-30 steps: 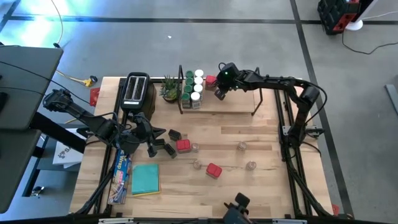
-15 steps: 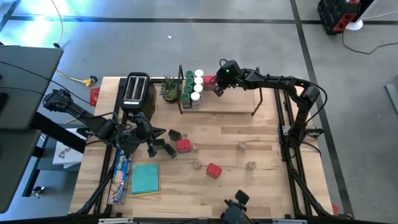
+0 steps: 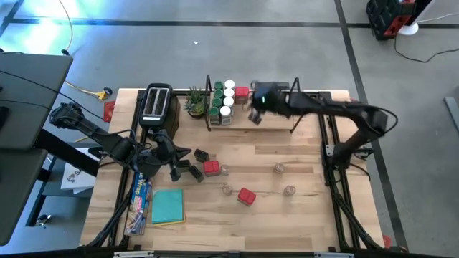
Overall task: Shelf spices
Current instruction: Put the bottom red seasoning can on the shelf aligned with the other red seasoning can
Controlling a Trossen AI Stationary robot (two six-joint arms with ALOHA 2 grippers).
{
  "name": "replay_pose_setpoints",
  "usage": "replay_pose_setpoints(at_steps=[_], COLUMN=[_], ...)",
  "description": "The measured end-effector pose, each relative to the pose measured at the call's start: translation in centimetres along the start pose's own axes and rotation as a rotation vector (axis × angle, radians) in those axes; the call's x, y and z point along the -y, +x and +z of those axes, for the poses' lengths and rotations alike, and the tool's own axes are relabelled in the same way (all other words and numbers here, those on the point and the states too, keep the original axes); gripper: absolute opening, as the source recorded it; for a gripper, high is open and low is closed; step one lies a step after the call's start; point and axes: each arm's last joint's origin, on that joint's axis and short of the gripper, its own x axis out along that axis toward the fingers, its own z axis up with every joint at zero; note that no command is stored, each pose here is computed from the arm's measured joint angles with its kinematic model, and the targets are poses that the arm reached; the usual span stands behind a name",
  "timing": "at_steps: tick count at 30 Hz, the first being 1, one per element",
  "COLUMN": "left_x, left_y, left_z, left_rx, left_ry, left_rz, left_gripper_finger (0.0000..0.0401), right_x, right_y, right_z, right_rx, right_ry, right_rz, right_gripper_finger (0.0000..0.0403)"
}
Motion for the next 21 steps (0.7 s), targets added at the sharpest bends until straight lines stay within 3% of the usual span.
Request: replay_pose_setpoints(at_steps=[3,6,13,17,21], left_x=[0.1,0.2,0.5,0.5,0.4], left_y=[-0.1,-0.3,-0.5,-0.5,-0.5], left_z=[-0.1,-0.2,-0.3,-0.3,-0.2], left_rx=[-0.002,-0.003,-0.002,-0.002,0.004], left_ry=[0.006,0.014,0.023,0.023,0.023], left_rz=[-0.006,-0.016,-0.033,-0.034,-0.022], left_gripper_finger=[0.0003,0.0003,0.0003,0.0003,0.0003], right_x=[-4.6,-9.3,-17.6,-20.7,-23.8], right_y=[-4.6,-8.9,-16.1,-19.1,-20.1], right_z=[-0.1,-1.0,-4.5,-5.6,-7.8], right_rx=[0.051,0.102,0.023,0.086,0.079], right_ry=[-0.047,-0.032,-0.079,0.042,0.058], right_rz=[0.034,0.167,0.791,0.863,0.863], right_gripper_finger=[0.0024,0.0005,0.0029,0.0033,0.0068])
